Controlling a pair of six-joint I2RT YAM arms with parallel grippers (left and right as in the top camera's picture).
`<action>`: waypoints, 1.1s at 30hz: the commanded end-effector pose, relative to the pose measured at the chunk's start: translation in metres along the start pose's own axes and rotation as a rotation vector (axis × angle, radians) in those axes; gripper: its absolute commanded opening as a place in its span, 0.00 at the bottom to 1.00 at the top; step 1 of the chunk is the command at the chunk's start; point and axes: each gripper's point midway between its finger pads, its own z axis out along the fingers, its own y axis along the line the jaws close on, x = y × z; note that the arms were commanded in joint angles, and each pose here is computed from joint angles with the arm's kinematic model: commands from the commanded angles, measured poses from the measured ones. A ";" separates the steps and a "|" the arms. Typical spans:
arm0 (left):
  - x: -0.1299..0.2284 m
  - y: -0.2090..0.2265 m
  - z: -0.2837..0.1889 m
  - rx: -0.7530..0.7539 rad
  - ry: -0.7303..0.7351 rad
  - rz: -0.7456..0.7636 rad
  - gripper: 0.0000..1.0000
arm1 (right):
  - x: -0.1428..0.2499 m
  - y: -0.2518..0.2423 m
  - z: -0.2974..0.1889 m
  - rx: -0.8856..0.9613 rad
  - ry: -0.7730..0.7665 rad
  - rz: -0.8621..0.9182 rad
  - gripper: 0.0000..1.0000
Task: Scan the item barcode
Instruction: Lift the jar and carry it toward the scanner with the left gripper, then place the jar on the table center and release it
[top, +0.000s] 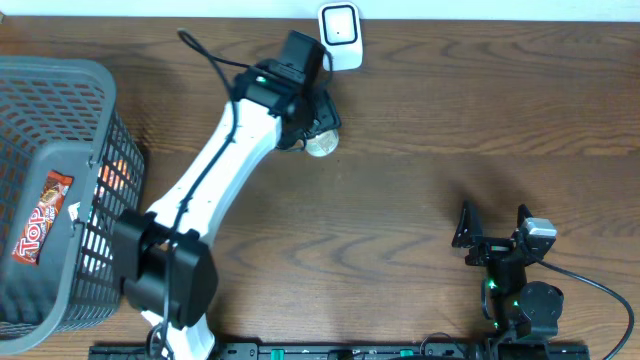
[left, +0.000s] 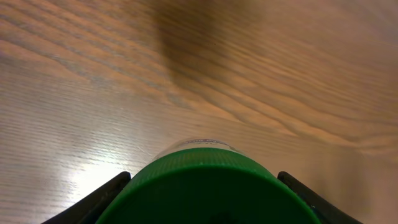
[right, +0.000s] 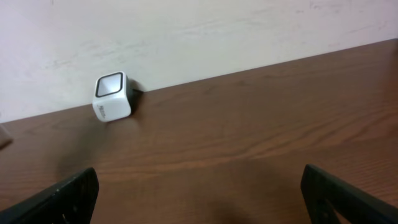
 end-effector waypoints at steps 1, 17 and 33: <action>-0.012 0.012 0.008 -0.127 -0.100 0.040 0.65 | 0.000 -0.004 0.000 0.018 -0.003 0.009 0.99; 0.028 0.029 0.081 -0.309 -0.275 0.189 0.65 | 0.000 -0.004 0.000 0.017 -0.003 0.009 0.99; 0.030 -0.039 0.009 0.003 -0.263 0.542 1.00 | 0.000 -0.004 0.000 0.017 -0.003 0.009 0.99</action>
